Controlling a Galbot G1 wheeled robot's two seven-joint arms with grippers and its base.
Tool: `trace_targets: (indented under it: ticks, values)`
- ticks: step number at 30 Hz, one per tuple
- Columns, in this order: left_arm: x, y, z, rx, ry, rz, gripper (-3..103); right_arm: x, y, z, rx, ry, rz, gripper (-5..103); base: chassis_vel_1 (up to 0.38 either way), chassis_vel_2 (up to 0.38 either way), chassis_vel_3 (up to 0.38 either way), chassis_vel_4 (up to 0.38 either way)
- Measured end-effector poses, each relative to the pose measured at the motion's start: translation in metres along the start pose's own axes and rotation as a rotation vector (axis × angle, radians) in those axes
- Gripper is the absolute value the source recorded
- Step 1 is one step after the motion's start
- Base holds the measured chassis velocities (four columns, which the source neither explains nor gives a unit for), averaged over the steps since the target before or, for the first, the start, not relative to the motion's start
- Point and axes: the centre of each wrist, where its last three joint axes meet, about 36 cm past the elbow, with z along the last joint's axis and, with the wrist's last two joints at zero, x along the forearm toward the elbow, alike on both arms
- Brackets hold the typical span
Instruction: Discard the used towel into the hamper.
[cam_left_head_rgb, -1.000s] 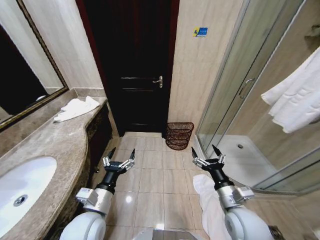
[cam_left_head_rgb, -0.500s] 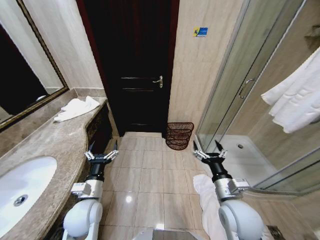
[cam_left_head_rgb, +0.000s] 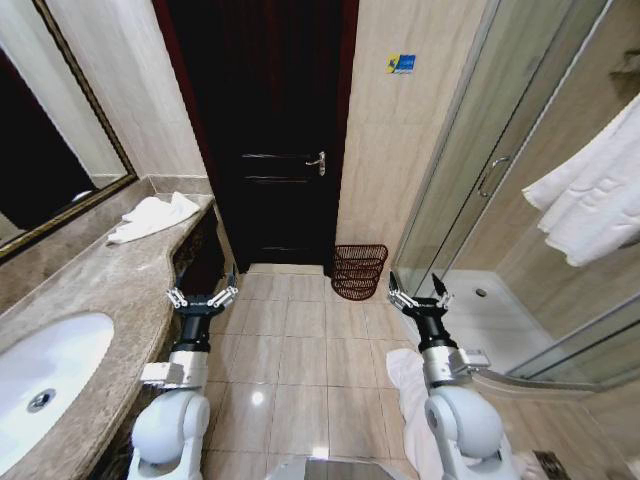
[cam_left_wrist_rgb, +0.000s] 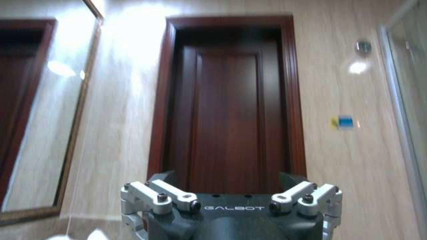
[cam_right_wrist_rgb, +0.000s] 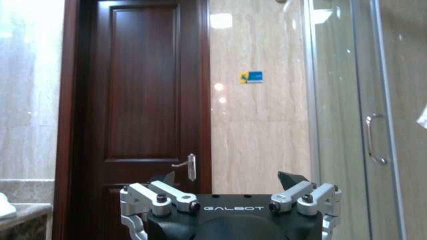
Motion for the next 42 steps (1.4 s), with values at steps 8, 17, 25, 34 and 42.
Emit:
trace_targets:
  ticks: [8,17,25,34,42]
  values:
    - [0.026,0.006,0.011,-0.031,0.211,-0.034,100,0.004,-0.001,0.014,0.013,-0.031,0.011,100,0.0,0.0,0.0,0.0]
    - [0.045,-0.025,0.028,0.034,0.288,0.005,100,0.008,-0.003,0.008,-0.008,-0.025,-0.033,100,0.0,0.0,0.0,0.0]
    - [0.041,-0.027,0.023,0.014,0.267,0.005,100,0.01,-0.001,0.004,-0.023,-0.027,-0.05,100,0.0,0.0,0.0,0.0]
    - [0.038,-0.024,0.019,-0.002,0.222,-0.004,100,0.011,0.002,-0.006,-0.034,-0.056,-0.059,100,-0.016,0.014,0.015,-0.011]
    - [0.032,-0.03,0.009,0.023,0.195,0.02,100,0.016,0.002,-0.005,-0.026,-0.074,-0.038,100,-0.097,0.098,0.102,-0.106]
